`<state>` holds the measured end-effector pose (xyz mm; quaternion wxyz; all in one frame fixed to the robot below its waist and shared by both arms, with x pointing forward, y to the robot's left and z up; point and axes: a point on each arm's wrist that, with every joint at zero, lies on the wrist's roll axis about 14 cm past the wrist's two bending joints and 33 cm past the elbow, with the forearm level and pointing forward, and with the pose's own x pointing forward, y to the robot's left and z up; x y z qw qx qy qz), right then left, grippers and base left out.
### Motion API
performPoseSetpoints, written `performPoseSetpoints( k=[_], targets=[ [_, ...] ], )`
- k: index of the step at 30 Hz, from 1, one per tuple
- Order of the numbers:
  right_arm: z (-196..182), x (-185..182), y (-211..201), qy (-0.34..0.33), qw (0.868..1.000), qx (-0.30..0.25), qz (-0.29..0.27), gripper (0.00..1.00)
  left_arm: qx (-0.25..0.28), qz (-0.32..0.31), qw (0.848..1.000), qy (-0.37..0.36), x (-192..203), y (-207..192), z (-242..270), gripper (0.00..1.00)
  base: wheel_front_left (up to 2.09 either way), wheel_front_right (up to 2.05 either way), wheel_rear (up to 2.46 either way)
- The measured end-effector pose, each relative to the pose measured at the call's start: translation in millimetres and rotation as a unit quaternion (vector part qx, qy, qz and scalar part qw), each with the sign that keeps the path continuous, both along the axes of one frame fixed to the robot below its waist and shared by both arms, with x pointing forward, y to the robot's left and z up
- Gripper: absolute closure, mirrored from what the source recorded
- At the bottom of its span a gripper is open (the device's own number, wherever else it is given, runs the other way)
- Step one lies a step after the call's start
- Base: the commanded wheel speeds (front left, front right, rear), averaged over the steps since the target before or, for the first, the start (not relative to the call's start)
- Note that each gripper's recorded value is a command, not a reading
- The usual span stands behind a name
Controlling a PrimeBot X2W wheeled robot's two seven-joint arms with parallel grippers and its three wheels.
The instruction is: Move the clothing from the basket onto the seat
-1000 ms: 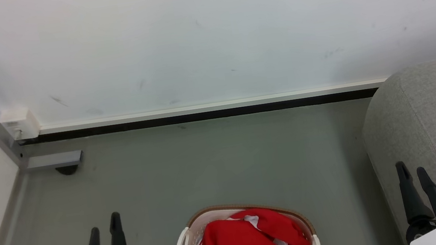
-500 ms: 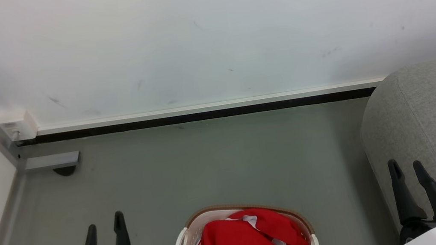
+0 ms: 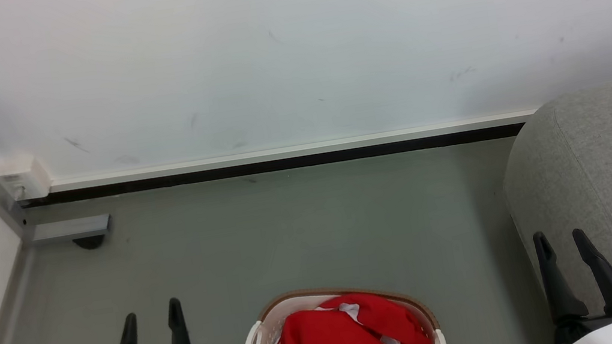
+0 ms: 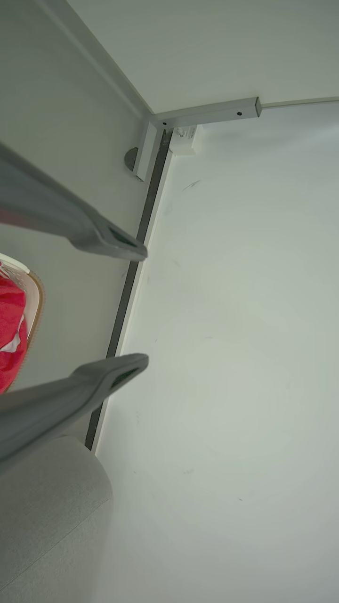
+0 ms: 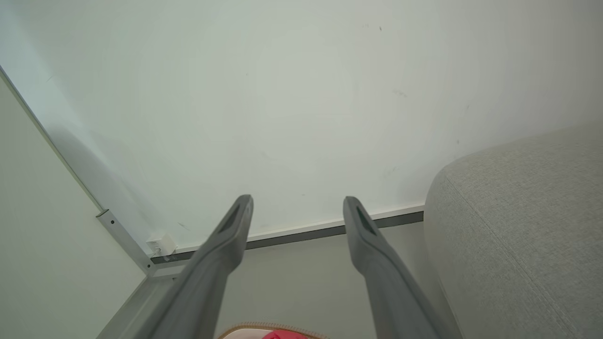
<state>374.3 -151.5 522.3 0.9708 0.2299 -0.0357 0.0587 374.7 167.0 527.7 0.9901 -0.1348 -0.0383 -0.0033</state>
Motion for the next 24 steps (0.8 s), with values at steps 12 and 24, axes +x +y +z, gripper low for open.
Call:
performPoseSetpoints(
  k=[12, 24],
  targets=[
    [2, -2, 2, -0.014, 0.999, -0.042, 0.001, 0.00, 0.055, -0.005, 0.998, -0.024, -2, -7, 9, 0.00, 0.00, 0.00, 0.00],
    [5, -4, 3, -0.028, 0.997, -0.075, 0.001, 0.00, 0.098, -0.010, 0.994, -0.048, -2, -14, 17, 0.00, 0.00, 0.00, 0.00]
  ],
)
